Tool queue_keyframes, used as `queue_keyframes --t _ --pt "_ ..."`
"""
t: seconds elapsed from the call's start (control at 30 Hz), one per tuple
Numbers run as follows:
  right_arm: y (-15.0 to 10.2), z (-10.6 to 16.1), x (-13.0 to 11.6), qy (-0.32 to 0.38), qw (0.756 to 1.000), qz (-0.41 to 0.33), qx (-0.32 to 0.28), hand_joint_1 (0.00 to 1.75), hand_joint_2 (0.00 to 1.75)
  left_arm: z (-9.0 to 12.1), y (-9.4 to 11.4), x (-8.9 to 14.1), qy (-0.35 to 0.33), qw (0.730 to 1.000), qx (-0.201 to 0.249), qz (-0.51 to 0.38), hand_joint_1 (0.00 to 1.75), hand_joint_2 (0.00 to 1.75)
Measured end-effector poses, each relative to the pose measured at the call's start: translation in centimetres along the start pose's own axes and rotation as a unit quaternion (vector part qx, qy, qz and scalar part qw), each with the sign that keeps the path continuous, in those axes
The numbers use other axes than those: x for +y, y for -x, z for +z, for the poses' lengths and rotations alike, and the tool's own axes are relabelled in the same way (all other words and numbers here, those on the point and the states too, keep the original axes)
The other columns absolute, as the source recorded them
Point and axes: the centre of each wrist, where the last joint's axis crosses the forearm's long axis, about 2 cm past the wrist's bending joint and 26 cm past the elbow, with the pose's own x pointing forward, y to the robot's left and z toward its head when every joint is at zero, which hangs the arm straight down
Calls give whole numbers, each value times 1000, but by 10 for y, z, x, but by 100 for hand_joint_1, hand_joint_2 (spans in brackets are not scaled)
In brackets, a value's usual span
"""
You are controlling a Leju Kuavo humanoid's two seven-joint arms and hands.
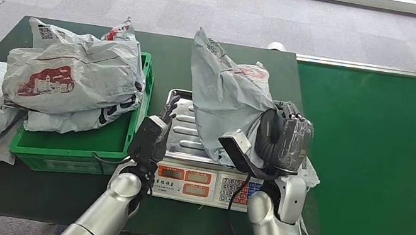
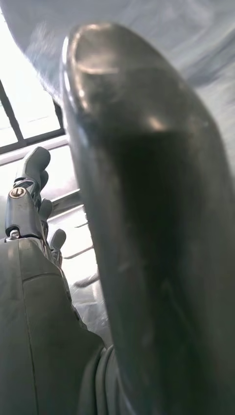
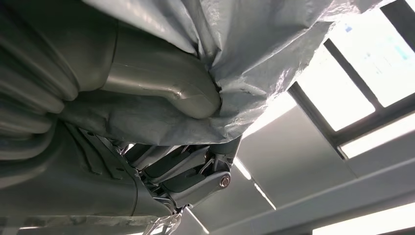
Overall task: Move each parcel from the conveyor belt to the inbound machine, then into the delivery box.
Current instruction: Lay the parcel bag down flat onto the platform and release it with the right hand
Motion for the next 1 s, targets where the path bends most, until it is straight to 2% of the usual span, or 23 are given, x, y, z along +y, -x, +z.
queue_keyframes --t 0.13,0.23,0.37,0.47,0.67,0.7,0.8,0.83,1.0 --pt "-25 2 20 -32 998 -48 -7 175 175 -3 -3 -3 -29 999 -15 0 0 0" --pt "-52 5 34 -57 994 -88 -17 175 175 -3 -8 -1 -78 995 -54 -4 0 0" --pt "-74 11 44 -81 990 -111 -33 175 175 -1 -20 7 -144 983 -108 -29 0 0" --pt "-80 21 48 -96 988 -113 -43 175 175 3 -41 22 -220 953 -190 -86 0 0" --pt "-81 32 50 -108 987 -108 -39 174 175 11 -97 41 -328 871 -324 -172 0 0" --pt "-81 33 50 -110 987 -107 -40 138 175 12 -107 42 -333 858 -346 -182 0 0" --pt "-81 36 51 -123 988 -87 -34 8 175 12 -132 42 -334 831 -395 -203 0 0" --pt "-81 37 52 -133 988 -74 -26 0 175 12 -137 42 -334 825 -405 -207 0 0" --pt "-83 43 56 -197 980 30 25 0 175 16 -159 43 -343 802 -442 -209 0 0"
